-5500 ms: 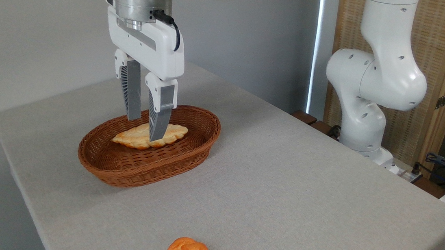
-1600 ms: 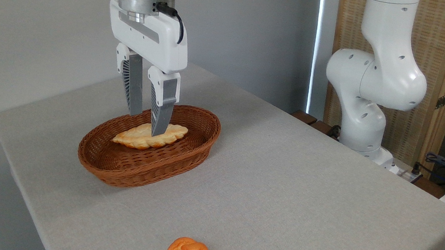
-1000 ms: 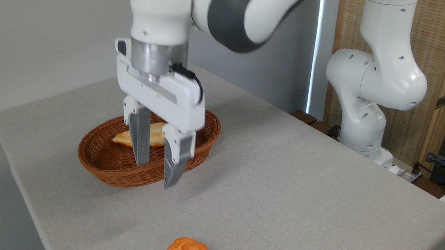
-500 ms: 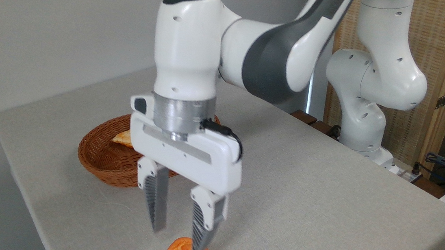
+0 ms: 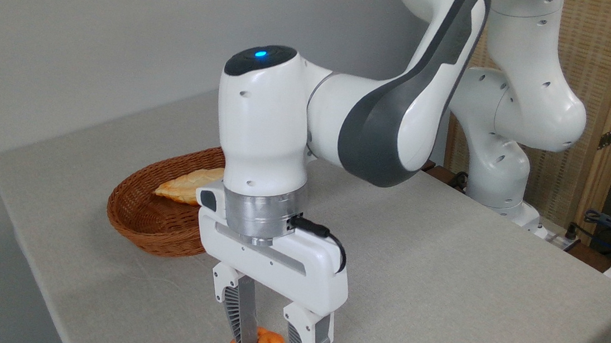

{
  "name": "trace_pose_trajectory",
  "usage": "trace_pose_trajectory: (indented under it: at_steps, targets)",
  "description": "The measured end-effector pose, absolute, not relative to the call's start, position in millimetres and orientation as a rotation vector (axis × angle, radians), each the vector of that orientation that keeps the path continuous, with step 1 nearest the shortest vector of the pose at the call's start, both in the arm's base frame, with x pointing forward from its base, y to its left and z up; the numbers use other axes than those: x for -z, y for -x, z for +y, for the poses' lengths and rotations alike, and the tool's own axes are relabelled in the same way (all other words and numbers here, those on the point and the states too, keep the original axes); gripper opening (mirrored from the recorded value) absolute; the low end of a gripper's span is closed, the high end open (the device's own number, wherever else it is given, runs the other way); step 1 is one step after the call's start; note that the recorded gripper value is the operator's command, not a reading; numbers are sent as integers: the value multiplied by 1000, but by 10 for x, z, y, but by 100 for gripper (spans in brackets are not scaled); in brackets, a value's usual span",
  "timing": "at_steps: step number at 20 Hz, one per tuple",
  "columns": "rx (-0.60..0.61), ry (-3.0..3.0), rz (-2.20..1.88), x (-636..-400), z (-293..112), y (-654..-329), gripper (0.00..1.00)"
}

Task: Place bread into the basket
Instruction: 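Lower the gripper and close it on the orange bread roll, then lift the held roll and carry it over the woven basket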

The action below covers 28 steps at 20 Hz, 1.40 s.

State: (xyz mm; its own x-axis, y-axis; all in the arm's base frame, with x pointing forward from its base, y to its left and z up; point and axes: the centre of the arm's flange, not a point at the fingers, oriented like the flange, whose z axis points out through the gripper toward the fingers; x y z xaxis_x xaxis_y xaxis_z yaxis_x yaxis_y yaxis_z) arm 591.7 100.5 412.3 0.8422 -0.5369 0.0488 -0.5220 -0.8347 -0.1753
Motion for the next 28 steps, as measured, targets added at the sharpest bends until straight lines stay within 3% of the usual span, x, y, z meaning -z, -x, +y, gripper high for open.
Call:
trace_pose_trajectory:
  at_steps: [2,5,6,7,9,12,23,25,28]
  targets:
    - [139,2864,841,-4092,960,-5930,98]
    - [133,2862,866,-4051,866,-5951,50]
    - [133,2860,874,-4044,835,-5958,38]
    - [134,2859,881,-4043,808,-5964,28]
    - [142,2856,888,-4047,778,-5973,19]
    - [158,2848,911,-4047,686,-5995,13]
    - [188,2850,951,-4061,471,-6032,14]
    - [250,2875,927,-4179,436,-6074,15]
    - [390,2897,933,-4561,180,-6112,18]
